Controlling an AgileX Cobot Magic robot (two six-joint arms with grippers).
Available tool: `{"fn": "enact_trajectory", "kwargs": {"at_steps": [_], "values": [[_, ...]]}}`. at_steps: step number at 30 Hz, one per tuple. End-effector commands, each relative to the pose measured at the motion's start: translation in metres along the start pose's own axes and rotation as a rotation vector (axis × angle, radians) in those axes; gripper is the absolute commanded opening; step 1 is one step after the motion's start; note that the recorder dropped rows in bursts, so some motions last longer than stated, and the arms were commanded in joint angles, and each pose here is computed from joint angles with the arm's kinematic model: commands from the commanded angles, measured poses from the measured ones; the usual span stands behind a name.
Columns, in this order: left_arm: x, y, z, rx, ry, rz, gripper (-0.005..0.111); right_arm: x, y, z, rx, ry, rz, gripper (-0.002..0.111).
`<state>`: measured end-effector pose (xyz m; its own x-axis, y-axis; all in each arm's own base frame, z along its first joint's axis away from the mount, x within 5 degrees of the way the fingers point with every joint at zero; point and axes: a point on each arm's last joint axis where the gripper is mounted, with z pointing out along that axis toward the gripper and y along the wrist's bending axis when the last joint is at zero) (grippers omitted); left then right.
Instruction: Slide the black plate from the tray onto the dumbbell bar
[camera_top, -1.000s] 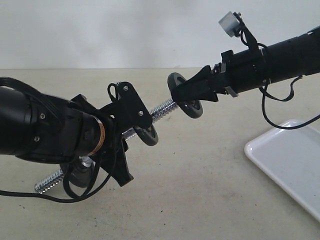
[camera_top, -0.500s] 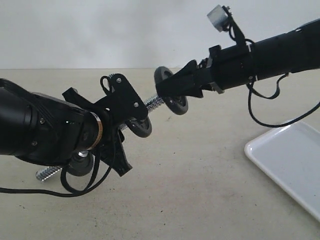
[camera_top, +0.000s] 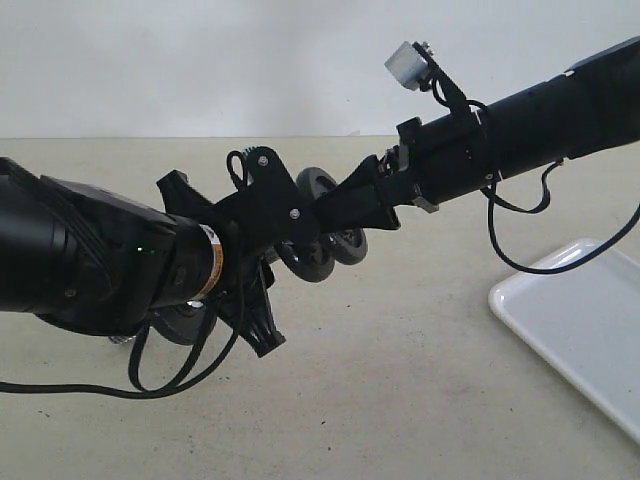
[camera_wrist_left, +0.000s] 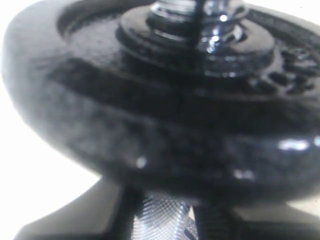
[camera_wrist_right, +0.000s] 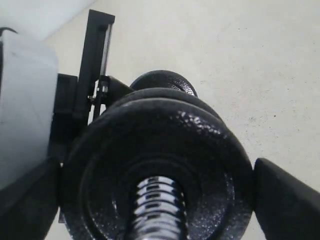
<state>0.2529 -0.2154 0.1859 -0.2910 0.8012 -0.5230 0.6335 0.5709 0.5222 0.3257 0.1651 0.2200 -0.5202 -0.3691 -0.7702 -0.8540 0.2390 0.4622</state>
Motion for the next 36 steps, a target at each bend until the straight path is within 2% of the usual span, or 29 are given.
{"fn": "enact_trajectory", "kwargs": {"at_steps": [1, 3, 5, 8, 10, 12, 14, 16, 28, 36], "values": [[-0.0257, 0.0254, -0.0227, -0.085, -0.119, -0.062, 0.004, 0.0023, 0.016, 0.0049, -0.125, 0.036, -0.018, 0.0], [-0.0257, 0.0254, -0.0227, -0.085, -0.119, -0.062, 0.004, 0.0023, 0.016, 0.0049, -0.125, 0.036, -0.018, 0.004], [-0.0256, 0.0253, -0.0227, -0.085, -0.118, -0.063, 0.004, 0.0024, 0.0156, 0.0044, -0.124, 0.035, -0.018, 0.014], [-0.0256, 0.0253, -0.0227, -0.085, -0.118, -0.063, 0.004, 0.0024, 0.0156, 0.0044, -0.124, 0.035, -0.016, 0.041], [-0.0255, 0.0253, -0.0227, -0.084, -0.118, -0.065, 0.004, 0.0022, 0.0156, 0.0044, -0.123, 0.036, 0.019, 0.065], [-0.0255, 0.0253, -0.0227, -0.084, -0.118, -0.065, 0.004, 0.0022, 0.0156, 0.0044, -0.123, 0.037, 0.043, 0.085], [-0.0255, 0.0253, -0.0227, -0.084, -0.118, -0.065, 0.004, 0.0021, 0.0142, 0.0046, -0.107, 0.036, 0.053, 0.094], [-0.0255, 0.0253, -0.0227, -0.084, -0.118, -0.065, 0.004, 0.002, 0.0134, 0.0047, -0.098, 0.035, 0.055, 0.097], [-0.0255, 0.0253, -0.0227, -0.084, -0.118, -0.065, 0.004, 0.0023, 0.0121, 0.0048, -0.084, 0.038, 0.05, 0.097], [-0.0252, 0.0256, -0.0227, -0.088, -0.114, -0.067, 0.004, 0.0104, 0.0061, 0.0027, -0.027, 0.12, 0.026, 0.097]]}}
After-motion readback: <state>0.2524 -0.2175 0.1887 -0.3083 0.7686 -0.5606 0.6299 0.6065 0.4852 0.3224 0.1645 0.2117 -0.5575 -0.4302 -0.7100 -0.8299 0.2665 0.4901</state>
